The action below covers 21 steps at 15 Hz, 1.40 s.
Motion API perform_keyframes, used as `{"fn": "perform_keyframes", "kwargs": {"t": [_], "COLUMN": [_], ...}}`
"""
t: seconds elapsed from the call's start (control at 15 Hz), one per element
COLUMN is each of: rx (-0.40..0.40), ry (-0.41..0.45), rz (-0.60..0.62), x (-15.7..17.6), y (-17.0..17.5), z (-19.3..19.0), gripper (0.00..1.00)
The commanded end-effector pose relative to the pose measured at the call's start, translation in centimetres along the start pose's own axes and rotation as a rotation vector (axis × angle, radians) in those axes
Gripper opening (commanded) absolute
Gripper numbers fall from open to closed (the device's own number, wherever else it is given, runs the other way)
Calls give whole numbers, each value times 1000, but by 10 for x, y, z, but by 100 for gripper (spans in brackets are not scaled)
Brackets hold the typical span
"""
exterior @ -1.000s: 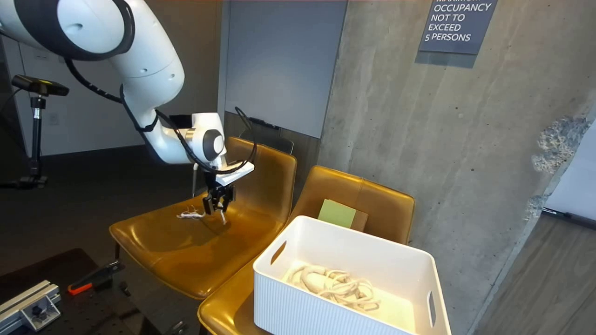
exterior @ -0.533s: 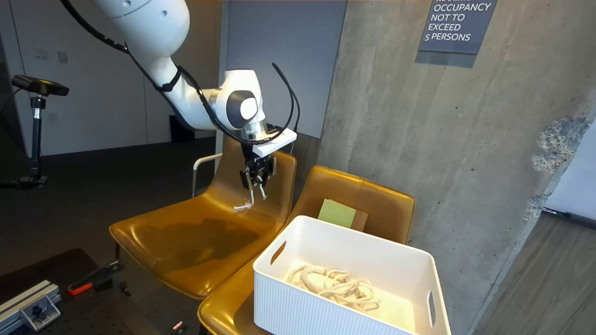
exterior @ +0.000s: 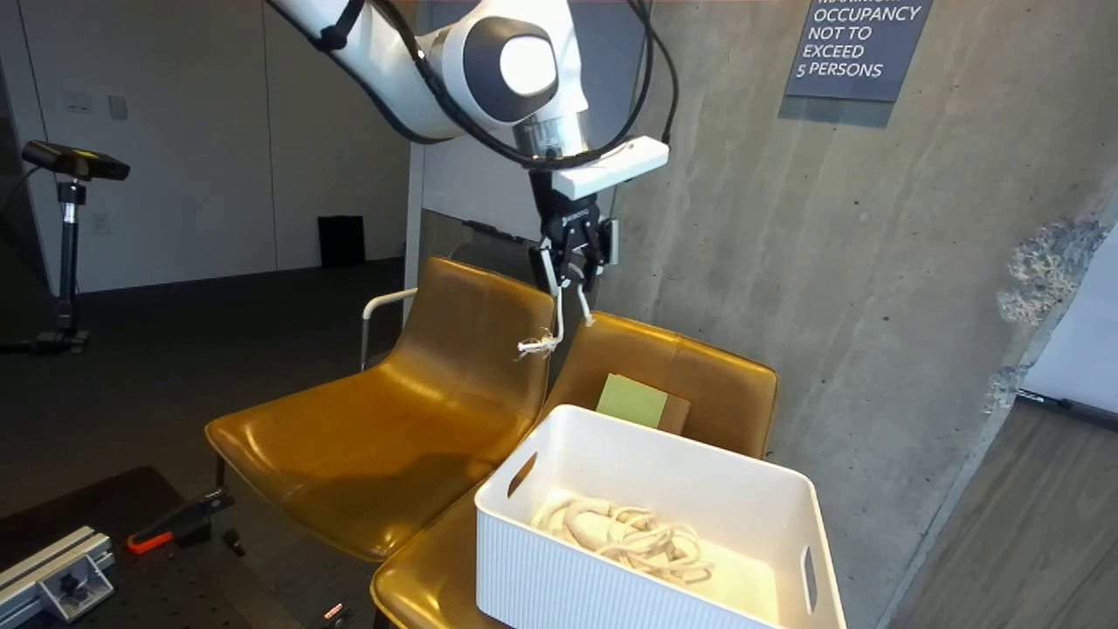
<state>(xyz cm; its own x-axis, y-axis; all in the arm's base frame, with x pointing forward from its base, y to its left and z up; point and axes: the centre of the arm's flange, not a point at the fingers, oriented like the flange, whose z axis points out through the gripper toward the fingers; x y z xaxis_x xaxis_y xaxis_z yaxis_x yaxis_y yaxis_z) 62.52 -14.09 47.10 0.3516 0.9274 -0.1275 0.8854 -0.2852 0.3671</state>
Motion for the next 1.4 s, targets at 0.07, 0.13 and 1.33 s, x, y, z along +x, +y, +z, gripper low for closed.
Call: {"fn": "perform_keyframes", "kwargs": {"t": [0.07, 0.13, 1.33], "rx": [48, 53, 330], "ry": [-92, -97, -332], "rz": [92, 109, 232], "x": [-69, -75, -115], "y": [53, 63, 102], "z": [-16, -14, 81], "gripper": [0, 0, 4]}}
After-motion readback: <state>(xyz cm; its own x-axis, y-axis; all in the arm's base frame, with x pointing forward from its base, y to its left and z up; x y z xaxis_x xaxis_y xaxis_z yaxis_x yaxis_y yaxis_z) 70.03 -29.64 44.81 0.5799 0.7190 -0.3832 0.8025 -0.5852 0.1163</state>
